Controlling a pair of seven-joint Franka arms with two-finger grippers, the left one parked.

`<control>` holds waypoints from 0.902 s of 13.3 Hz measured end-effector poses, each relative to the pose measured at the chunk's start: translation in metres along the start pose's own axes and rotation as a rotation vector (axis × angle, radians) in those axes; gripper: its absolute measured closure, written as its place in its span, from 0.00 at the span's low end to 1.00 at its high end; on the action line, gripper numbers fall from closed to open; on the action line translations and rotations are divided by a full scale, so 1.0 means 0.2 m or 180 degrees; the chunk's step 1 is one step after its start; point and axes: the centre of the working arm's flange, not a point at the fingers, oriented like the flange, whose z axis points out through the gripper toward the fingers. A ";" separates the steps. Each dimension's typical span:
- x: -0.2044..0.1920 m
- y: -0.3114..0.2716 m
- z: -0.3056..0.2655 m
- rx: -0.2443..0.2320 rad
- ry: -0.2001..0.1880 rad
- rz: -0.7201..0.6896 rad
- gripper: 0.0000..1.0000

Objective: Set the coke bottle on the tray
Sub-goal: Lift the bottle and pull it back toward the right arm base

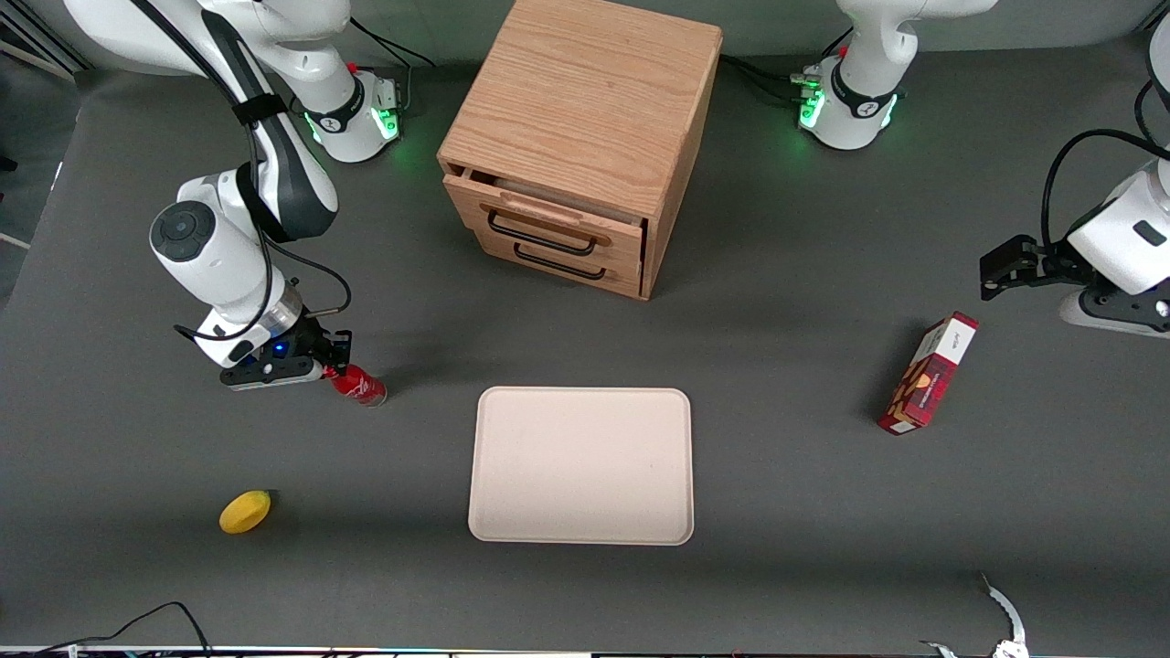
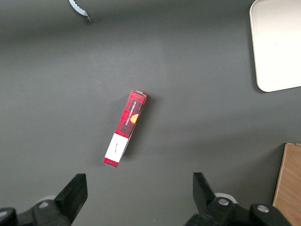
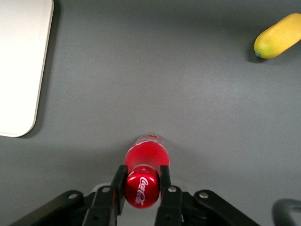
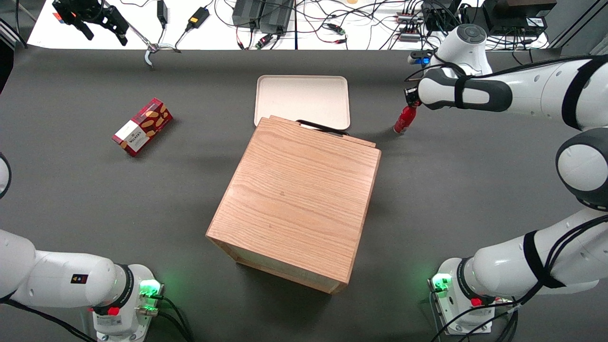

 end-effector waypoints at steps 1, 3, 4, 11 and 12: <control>0.00 0.00 0.00 0.0000 0.0000 0.0000 0.69; 0.00 0.00 0.00 0.0000 0.0004 0.0001 0.69; 0.01 0.00 -0.01 -0.0001 0.0018 0.0003 0.69; 0.24 0.06 -0.63 -0.0147 -0.0300 0.0092 0.69; 0.25 0.07 -0.73 -0.0159 -0.0353 0.0115 0.69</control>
